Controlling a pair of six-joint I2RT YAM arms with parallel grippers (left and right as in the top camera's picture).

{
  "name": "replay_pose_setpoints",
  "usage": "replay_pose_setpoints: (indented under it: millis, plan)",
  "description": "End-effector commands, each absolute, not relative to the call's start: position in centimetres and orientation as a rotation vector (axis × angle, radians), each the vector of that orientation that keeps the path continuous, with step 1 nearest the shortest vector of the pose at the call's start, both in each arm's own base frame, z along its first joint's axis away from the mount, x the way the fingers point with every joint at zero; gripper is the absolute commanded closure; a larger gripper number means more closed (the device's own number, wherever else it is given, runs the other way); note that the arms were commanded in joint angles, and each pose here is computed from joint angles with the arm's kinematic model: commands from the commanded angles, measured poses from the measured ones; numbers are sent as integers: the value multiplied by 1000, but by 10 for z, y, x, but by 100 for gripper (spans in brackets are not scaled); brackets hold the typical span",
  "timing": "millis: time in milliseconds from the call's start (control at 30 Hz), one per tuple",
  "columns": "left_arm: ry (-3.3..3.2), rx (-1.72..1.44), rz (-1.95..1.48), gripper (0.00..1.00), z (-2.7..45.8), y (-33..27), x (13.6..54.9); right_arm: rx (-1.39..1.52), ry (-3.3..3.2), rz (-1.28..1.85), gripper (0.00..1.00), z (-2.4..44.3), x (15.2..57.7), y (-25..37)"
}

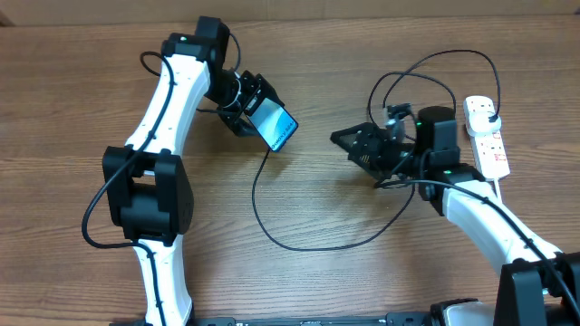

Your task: Plug charger to phone and switch on socket

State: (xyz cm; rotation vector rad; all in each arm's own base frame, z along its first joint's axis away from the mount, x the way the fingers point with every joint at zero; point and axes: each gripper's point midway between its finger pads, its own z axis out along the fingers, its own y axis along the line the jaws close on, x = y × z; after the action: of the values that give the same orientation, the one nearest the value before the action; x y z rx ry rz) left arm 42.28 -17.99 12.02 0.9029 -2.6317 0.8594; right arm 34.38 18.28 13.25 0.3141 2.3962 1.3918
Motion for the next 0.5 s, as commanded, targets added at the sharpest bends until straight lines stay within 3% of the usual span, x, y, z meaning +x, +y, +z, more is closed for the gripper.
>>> replay_pose_setpoints:
  millis: [0,467]
  plan:
    - [-2661,898,865,50,131,-190,425,306,2380,1241,8,131,356,189]
    - [-2672,943,796,50,126,-197,422,203,2286,1261,12,151,360,219]
